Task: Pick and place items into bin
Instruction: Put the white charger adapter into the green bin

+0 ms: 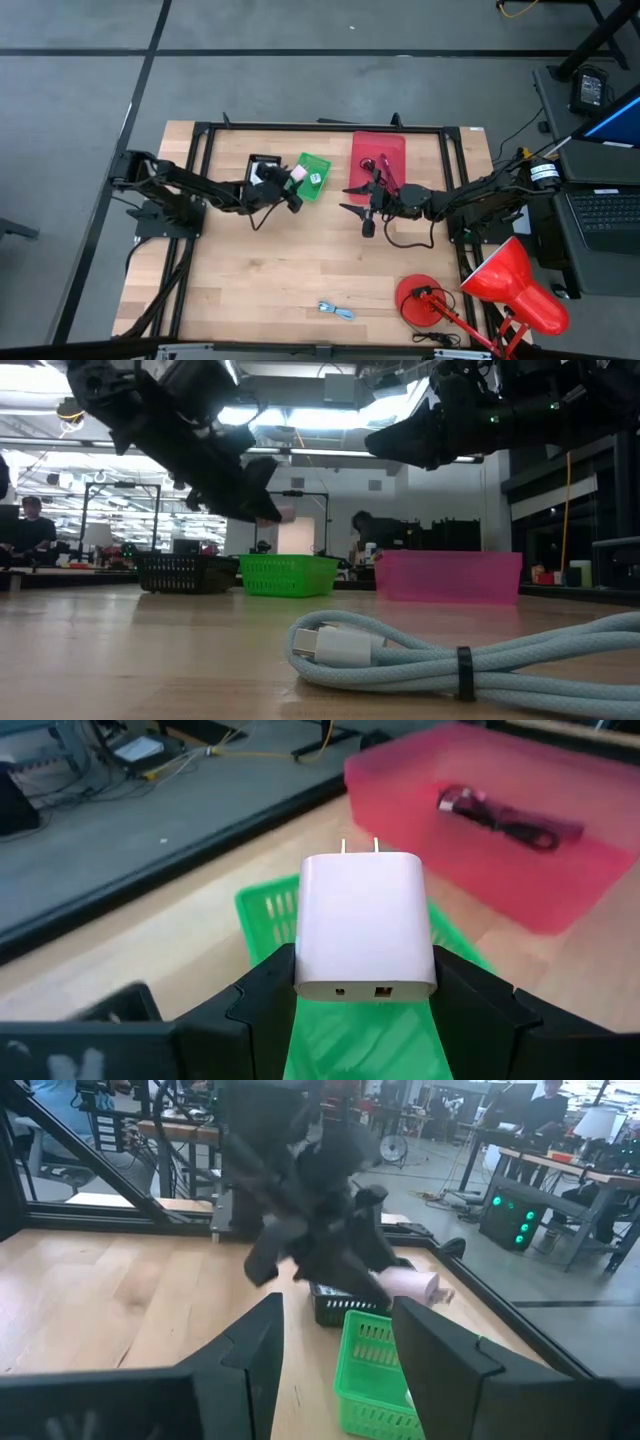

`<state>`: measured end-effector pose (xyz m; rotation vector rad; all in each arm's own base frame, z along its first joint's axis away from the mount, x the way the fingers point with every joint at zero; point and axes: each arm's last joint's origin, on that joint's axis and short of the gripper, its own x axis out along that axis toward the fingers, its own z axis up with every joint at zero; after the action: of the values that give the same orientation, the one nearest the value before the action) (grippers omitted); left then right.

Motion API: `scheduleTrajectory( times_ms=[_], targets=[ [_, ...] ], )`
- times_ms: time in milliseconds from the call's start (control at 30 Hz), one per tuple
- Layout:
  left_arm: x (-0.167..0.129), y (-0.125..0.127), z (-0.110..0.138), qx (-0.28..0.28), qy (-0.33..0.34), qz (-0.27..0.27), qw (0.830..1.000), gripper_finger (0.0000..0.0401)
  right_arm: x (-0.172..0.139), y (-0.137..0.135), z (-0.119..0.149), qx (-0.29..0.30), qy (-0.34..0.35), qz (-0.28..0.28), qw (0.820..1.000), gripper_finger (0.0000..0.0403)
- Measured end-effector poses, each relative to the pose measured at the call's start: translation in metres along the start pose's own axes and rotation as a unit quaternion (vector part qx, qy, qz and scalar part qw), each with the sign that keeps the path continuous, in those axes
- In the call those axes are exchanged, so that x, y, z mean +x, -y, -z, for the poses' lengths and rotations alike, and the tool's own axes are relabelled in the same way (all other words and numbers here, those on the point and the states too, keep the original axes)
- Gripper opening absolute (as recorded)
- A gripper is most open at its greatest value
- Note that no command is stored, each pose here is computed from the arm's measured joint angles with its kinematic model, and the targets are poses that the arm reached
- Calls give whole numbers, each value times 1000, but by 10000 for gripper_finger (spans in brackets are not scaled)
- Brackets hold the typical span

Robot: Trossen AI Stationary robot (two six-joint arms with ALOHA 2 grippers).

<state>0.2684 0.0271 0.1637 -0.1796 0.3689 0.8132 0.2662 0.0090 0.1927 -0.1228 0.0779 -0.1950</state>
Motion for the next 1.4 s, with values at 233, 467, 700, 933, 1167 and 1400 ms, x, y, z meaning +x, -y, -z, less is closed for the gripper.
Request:
scheduleTrajectory(
  times_ms=[233,467,700,933,1167,1400],
  targets=[
    [13,4,21,9,-28,-11,999,188,0,0,0,-1,0,0,1000,168],
    [27,11,24,7,-47,5,999,188,0,0,0,-1,0,0,1000,168],
    [40,13,21,33,-53,2,998,192,0,0,0,-1,0,0,1000,168],
    [41,13,21,42,-55,-8,998,194,0,0,0,-1,0,0,1000,168],
    [41,13,22,43,-57,-6,997,203,0,0,0,-1,0,0,1000,168],
    [41,13,22,42,-58,-4,997,206,0,0,0,-1,0,0,1000,168]
  ],
)
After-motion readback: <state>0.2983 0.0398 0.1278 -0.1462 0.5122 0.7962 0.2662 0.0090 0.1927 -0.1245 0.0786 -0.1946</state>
